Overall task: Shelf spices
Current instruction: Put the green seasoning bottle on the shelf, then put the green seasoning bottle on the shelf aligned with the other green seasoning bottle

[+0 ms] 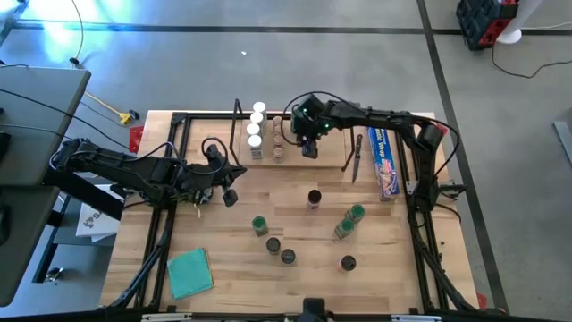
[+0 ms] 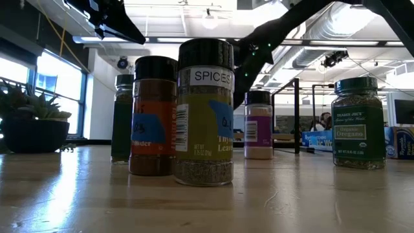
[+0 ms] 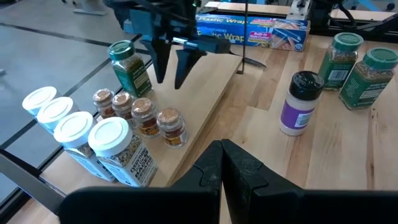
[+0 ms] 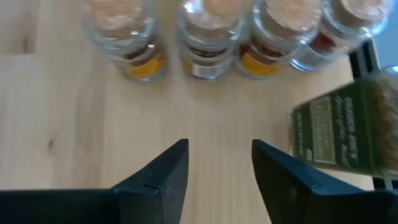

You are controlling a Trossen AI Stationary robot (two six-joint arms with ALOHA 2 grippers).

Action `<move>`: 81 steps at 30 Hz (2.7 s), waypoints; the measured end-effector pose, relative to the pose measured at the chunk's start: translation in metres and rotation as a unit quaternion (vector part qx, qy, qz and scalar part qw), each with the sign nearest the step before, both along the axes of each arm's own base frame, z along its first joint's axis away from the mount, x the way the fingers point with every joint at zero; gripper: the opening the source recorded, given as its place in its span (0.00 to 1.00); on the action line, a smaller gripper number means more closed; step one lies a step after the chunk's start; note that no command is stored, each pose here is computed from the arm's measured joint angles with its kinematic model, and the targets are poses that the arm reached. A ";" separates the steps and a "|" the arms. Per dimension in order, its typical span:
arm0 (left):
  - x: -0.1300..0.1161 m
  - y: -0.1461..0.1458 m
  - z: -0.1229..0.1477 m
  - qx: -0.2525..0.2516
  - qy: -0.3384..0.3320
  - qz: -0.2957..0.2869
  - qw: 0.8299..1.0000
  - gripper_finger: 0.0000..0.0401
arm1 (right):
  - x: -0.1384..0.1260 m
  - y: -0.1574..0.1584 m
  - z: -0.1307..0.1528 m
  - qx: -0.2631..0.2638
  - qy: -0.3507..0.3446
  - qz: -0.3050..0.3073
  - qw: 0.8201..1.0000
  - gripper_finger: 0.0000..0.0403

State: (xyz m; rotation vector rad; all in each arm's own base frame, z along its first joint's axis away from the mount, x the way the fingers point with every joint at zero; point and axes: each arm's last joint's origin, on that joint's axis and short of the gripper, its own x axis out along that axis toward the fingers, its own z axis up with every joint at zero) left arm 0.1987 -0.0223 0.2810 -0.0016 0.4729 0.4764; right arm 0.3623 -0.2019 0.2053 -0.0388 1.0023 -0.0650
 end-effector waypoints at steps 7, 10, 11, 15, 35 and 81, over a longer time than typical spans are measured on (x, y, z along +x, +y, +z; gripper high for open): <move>0.000 0.000 0.000 0.000 0.000 0.000 1.000 0.00 | -0.001 -0.004 -0.002 -0.026 0.005 -0.029 0.999 0.39; 0.000 0.000 0.000 -0.001 -0.003 0.000 1.000 0.00 | 0.000 -0.006 -0.001 -0.035 -0.001 -0.039 0.999 0.39; 0.000 0.000 0.001 -0.001 -0.003 0.000 1.000 0.00 | 0.000 -0.007 -0.001 -0.036 -0.005 -0.043 0.998 0.39; 0.000 0.000 0.001 -0.001 -0.003 0.000 1.000 0.00 | -0.002 -0.012 0.000 -0.032 -0.008 -0.063 0.997 0.39; 0.000 0.000 0.001 -0.001 -0.004 0.000 1.000 0.00 | -0.014 -0.004 0.008 -0.064 0.060 -0.100 0.991 0.39; -0.004 -0.003 -0.005 -0.018 0.025 -0.002 1.000 0.00 | 0.035 0.202 0.080 0.057 -0.157 0.190 0.967 0.39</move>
